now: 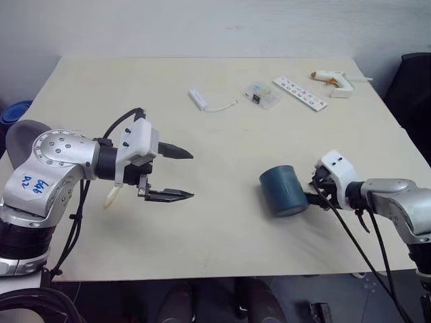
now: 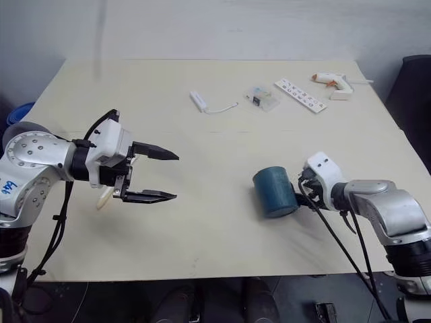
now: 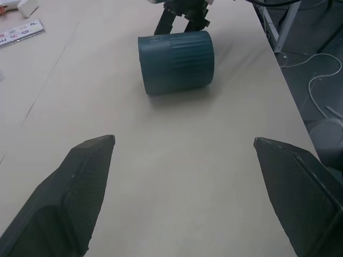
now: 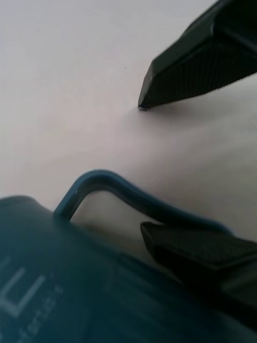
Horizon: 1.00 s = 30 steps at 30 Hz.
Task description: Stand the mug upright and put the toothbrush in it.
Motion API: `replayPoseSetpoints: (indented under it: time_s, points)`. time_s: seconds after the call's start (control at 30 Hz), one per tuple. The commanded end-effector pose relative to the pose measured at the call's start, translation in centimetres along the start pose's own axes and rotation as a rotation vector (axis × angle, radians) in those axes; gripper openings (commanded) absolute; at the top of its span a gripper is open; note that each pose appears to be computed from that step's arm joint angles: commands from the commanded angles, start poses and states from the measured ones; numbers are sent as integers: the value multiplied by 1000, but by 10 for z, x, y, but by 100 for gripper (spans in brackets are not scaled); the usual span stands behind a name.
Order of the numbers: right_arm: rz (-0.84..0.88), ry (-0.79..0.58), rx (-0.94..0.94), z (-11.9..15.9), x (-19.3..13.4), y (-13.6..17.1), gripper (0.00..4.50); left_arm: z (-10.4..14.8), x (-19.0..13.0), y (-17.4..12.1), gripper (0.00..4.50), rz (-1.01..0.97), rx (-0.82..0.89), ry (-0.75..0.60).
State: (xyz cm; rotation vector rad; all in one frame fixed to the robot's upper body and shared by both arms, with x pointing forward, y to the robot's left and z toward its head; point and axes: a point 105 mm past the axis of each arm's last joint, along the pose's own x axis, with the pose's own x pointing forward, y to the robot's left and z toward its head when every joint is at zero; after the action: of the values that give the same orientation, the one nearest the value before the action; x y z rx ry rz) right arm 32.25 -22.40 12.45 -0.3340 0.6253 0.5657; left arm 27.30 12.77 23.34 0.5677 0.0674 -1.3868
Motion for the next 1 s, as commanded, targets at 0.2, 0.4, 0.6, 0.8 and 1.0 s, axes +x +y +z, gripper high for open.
replayPoseSetpoints:
  time_s: [0.2, 0.4, 0.6, 0.8, 1.0]
  points:
    - [32, -7, -20, 1, 5, 8, 42, 5, -4, 1, 442, 14, 51, 17]
    - [84, -80, -2, 16, 6, 22, 2, -1, -5, 2, 442, 38, 15, 16]
    - [93, -253, -4, 56, 11, 38, 2, -12, -17, 8, 442, 115, -35, 38]
    - [151, -622, 28, 135, 29, 75, 2, -16, -43, 21, 442, 283, -162, -31]
    - [27, -879, 54, 172, 61, 86, 2, -26, -62, 22, 442, 378, -220, -3]
